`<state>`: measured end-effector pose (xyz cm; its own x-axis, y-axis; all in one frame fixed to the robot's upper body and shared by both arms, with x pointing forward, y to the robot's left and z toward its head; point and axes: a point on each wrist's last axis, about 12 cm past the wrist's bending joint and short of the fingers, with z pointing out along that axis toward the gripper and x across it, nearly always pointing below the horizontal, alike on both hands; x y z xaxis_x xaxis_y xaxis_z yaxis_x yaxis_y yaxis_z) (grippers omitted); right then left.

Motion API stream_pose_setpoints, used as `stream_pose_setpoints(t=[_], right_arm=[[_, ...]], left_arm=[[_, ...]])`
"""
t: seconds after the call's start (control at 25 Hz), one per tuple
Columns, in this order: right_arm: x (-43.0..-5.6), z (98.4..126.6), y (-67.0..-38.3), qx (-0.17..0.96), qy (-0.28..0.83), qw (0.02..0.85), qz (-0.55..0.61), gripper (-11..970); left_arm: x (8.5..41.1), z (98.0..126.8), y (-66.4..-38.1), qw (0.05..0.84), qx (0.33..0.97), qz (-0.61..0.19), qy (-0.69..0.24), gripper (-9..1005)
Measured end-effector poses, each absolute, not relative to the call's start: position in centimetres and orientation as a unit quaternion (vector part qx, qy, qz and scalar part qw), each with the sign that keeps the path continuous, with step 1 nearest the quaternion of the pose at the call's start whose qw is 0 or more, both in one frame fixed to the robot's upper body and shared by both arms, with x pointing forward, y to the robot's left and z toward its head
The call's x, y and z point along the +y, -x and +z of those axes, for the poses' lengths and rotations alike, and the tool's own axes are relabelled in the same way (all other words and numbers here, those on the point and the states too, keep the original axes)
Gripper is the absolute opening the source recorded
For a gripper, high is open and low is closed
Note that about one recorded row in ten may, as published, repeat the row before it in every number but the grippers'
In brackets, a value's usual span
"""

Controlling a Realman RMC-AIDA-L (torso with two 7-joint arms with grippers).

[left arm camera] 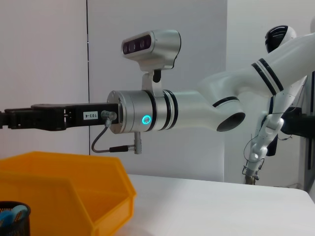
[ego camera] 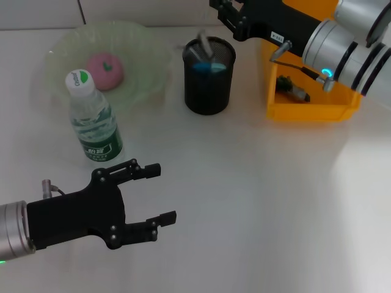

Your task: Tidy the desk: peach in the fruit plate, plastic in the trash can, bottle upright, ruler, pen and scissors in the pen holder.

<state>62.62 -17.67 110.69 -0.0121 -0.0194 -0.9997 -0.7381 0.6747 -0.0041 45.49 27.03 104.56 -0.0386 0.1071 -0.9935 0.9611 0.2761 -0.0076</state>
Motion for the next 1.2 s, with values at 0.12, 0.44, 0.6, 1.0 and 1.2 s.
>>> stream_pose_setpoints(t=[0.12,0.44,0.6,1.0,1.2], right_arm=[[-18.1,110.6,-61.8,0.642,0.29,0.646,0.295,177],[-24.0,112.8,-54.9,0.555,0.249,0.693,0.388,498],[-27.2,112.4,-50.5,0.527,0.265,0.696,0.41,613],[-29.7,107.0,-43.2,0.603,0.378,0.57,0.41,826],[-29.5,106.6,-43.1,0.604,0.402,0.555,0.407,826]], left_arm=[[27.0,104.6,-45.5,0.531,0.598,-0.402,-0.446,802],[27.1,104.6,-45.4,0.535,0.597,-0.403,-0.441,802],[27.2,104.8,-45.5,0.538,0.595,-0.402,-0.441,802],[27.3,105.1,-46.2,0.543,0.595,-0.398,-0.438,802],[27.4,105.1,-46.2,0.542,0.596,-0.398,-0.439,802]])
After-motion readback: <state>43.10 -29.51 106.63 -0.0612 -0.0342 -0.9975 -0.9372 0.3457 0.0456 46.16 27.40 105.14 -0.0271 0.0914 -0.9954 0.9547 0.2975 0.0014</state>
